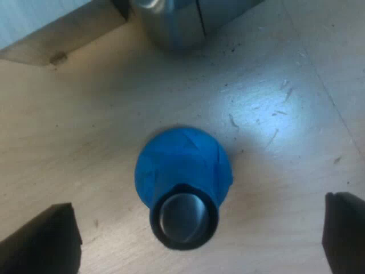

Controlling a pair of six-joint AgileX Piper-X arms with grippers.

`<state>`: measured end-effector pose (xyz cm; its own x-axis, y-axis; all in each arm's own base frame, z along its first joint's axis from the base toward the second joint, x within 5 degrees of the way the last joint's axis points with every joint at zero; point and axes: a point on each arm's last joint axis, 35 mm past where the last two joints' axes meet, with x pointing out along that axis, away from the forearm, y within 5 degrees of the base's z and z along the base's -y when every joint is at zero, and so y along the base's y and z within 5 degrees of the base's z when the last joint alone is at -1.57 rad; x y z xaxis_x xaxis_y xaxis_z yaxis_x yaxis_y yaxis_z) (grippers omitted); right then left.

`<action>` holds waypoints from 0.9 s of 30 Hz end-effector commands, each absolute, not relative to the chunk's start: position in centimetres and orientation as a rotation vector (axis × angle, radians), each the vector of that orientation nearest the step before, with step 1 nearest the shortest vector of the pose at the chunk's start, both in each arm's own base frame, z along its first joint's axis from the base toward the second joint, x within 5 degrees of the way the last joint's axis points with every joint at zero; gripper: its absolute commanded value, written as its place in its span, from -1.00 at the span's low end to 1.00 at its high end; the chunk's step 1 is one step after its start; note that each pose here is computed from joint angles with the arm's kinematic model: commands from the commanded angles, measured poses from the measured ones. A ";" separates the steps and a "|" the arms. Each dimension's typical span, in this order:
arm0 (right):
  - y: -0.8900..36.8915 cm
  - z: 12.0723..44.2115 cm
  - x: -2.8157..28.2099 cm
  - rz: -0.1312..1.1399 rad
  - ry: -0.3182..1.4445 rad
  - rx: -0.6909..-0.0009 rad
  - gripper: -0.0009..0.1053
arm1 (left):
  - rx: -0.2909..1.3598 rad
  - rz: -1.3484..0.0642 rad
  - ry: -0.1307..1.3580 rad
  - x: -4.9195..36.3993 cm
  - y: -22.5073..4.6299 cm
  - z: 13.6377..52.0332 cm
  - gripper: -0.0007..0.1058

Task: Grind coffee beans and then tamp

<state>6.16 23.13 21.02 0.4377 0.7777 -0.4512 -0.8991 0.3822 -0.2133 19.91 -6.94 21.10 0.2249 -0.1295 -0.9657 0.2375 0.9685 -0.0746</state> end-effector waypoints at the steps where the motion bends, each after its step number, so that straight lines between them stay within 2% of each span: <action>1: 23.2 21.3 6.2 1.093 0.283 -0.462 0.56 | 0.100 -0.256 1.322 20.4 -7.1 20.7 0.53; 11: 23.2 21.3 6.2 1.093 0.283 -0.462 0.56 | 0.104 -0.255 1.386 20.9 -7.3 19.3 0.51; 14: 23.2 21.3 6.2 1.093 0.283 -0.462 0.56 | 0.105 -0.254 1.391 20.9 -7.3 19.2 0.42; 19: 23.2 21.3 6.2 1.093 0.283 -0.462 0.56 | 0.103 -0.249 1.393 20.9 -7.3 19.2 -0.23; 20: 23.2 21.3 6.2 1.093 0.283 -0.462 0.56 | 0.103 -0.249 1.393 20.9 -7.3 19.2 -0.28; 22: 23.2 21.3 6.2 1.091 0.283 -0.462 0.56 | 0.104 -0.247 1.403 20.8 -7.3 19.2 -0.60; 26: 23.2 21.3 6.2 1.077 0.281 -0.465 0.56 | 0.117 -0.251 1.426 20.6 -7.2 19.1 -0.99; 27: 23.2 21.3 6.2 1.075 0.281 -0.465 0.56 | 0.125 -0.256 1.432 20.5 -7.2 19.1 -0.98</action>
